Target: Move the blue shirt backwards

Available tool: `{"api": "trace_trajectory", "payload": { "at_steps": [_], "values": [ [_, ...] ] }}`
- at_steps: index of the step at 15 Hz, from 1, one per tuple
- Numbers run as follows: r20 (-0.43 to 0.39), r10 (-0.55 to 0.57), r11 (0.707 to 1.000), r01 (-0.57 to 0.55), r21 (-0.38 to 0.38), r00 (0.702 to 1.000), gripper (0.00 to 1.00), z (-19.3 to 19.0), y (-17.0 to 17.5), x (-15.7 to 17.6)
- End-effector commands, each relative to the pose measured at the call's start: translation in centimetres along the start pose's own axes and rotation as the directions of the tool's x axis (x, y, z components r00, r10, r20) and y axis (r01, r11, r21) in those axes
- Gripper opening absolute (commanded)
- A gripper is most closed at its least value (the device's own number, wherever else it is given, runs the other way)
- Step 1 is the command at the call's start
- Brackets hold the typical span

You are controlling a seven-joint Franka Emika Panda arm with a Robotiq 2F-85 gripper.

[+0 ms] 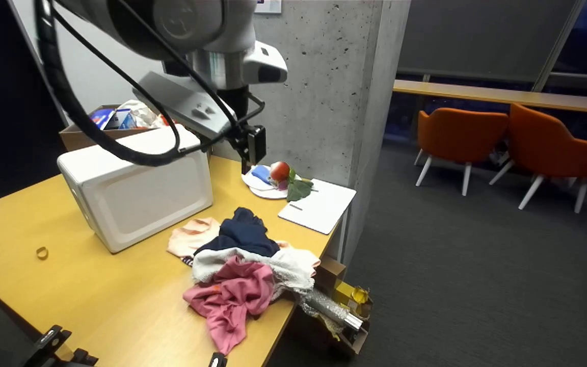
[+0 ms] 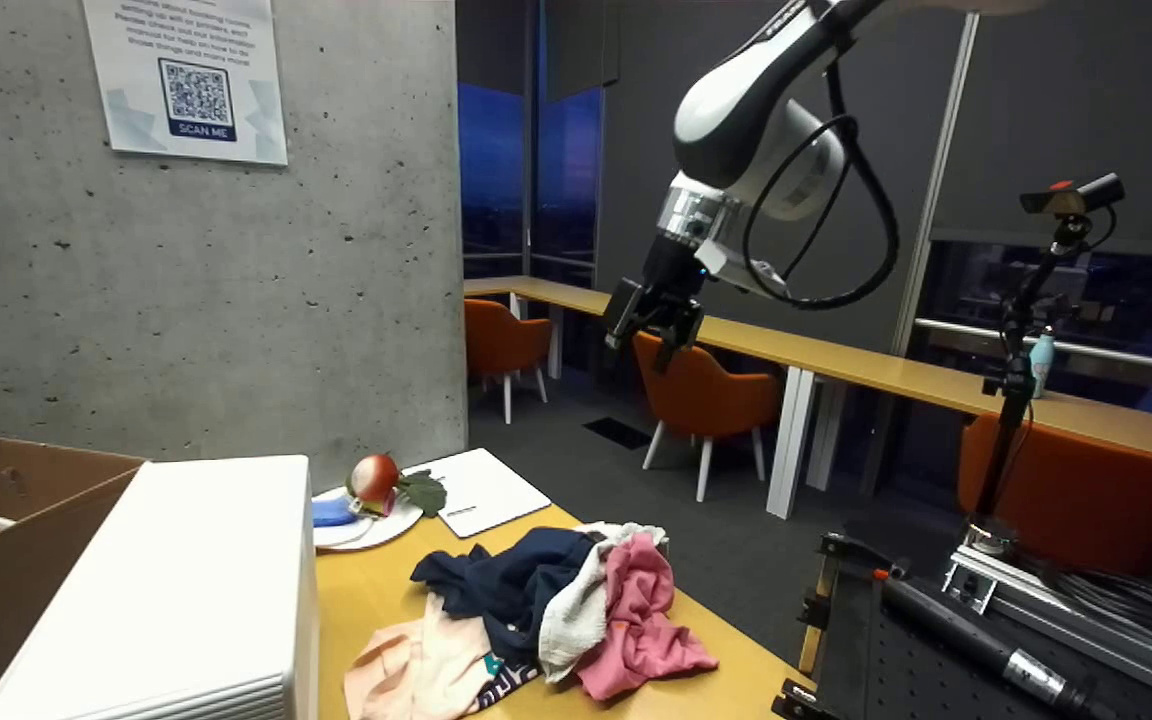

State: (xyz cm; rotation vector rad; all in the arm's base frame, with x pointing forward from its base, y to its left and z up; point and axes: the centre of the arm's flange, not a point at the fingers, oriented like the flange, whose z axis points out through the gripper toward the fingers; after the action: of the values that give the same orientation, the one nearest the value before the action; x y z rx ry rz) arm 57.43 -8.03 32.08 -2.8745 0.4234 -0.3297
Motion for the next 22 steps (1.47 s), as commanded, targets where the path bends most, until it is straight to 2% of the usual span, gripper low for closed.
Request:
{"api": "trace_trajectory", "payload": {
  "at_steps": [1, 4, 6, 9, 15, 22],
  "values": [
    [0.058, -0.016, 1.000, 0.016, 0.006, 0.998, 1.00, 7.5, -0.1, 6.0],
    [0.113, -0.022, 1.000, 0.020, 0.013, 0.993, 1.00, 14.2, -0.5, 8.3],
    [0.163, -0.018, 1.000, 0.018, -0.001, 0.986, 1.00, 18.3, -1.1, 9.7],
    [0.195, -0.015, 0.999, 0.022, -0.035, 0.981, 1.00, 23.1, -1.9, 11.4],
    [0.204, -0.018, 0.998, 0.030, -0.057, 0.979, 1.00, 28.1, -3.2, 14.3],
    [0.329, -0.044, 0.996, 0.067, -0.058, 0.943, 1.00, 31.8, -5.4, 14.5]
  ]
}}
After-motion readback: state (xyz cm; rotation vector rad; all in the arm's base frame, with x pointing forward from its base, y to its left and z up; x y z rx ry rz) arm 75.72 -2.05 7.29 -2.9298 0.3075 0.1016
